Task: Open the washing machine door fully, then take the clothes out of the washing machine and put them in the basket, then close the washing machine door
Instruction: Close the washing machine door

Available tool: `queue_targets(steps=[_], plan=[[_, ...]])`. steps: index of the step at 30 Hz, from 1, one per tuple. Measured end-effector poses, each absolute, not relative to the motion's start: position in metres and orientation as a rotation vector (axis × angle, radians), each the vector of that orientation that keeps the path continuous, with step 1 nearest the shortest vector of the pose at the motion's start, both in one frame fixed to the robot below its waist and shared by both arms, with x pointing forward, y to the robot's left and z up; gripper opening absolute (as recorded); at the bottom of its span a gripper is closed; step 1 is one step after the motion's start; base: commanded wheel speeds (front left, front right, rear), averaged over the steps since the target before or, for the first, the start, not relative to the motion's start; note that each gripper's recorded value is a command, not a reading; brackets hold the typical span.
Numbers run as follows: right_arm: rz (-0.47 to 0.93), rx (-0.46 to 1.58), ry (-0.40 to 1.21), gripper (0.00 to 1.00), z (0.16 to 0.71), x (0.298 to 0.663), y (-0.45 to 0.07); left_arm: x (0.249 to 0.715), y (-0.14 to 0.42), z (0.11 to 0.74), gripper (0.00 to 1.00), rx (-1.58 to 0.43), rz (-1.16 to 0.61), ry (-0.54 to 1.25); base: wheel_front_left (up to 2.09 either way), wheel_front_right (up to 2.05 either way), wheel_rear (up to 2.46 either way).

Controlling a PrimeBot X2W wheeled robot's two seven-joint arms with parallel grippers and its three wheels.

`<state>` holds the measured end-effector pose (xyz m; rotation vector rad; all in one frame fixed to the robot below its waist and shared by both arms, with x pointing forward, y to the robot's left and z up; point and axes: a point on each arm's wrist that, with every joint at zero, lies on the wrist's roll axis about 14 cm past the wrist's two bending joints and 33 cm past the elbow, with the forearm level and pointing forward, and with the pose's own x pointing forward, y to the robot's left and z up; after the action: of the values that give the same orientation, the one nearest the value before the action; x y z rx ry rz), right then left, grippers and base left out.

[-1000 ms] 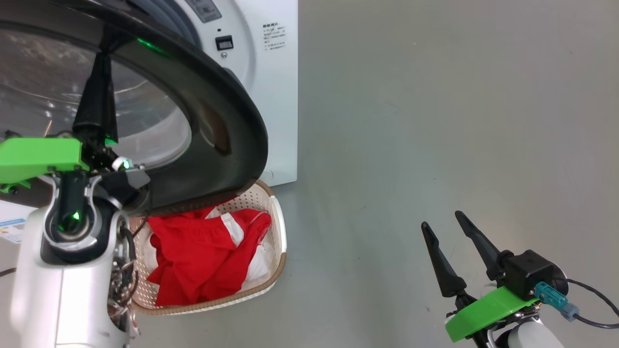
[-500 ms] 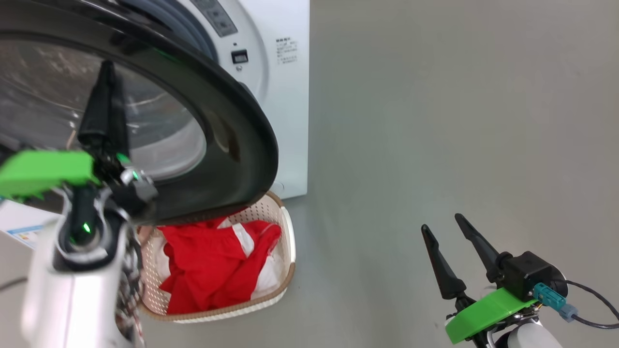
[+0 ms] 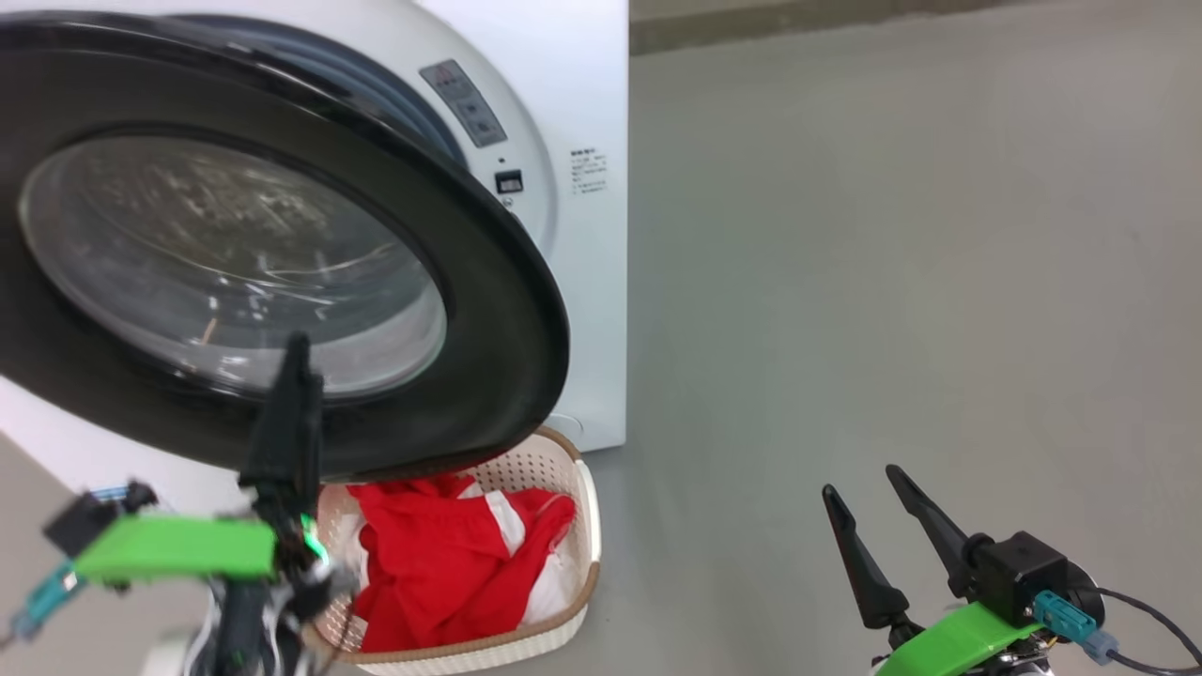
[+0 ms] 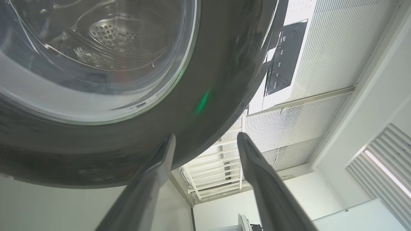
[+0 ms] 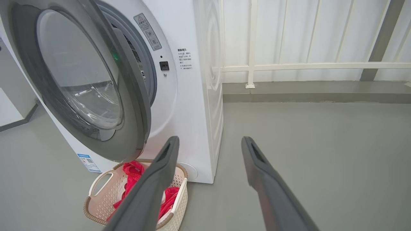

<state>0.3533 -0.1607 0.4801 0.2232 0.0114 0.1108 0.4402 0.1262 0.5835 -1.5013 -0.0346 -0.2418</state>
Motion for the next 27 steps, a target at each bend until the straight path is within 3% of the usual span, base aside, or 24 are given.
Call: queue_targets(steps=[5,10,27], plan=[[0.134,0.222,-0.020,1.00,0.491,0.355,-0.155,0.415,0.143,0.572,1.00,-1.457,-0.198,-0.071,0.00,0.00,0.00],[0.144,0.228,-0.033,1.00,0.495,0.353,-0.152,0.397,0.162,0.564,1.00,-1.291,-0.152,-0.119,0.00,0.00,0.00],[0.146,0.224,-0.047,1.00,0.498,0.345,-0.152,0.346,0.203,0.534,1.00,-0.381,-0.061,-0.161,0.00,0.00,0.00]])
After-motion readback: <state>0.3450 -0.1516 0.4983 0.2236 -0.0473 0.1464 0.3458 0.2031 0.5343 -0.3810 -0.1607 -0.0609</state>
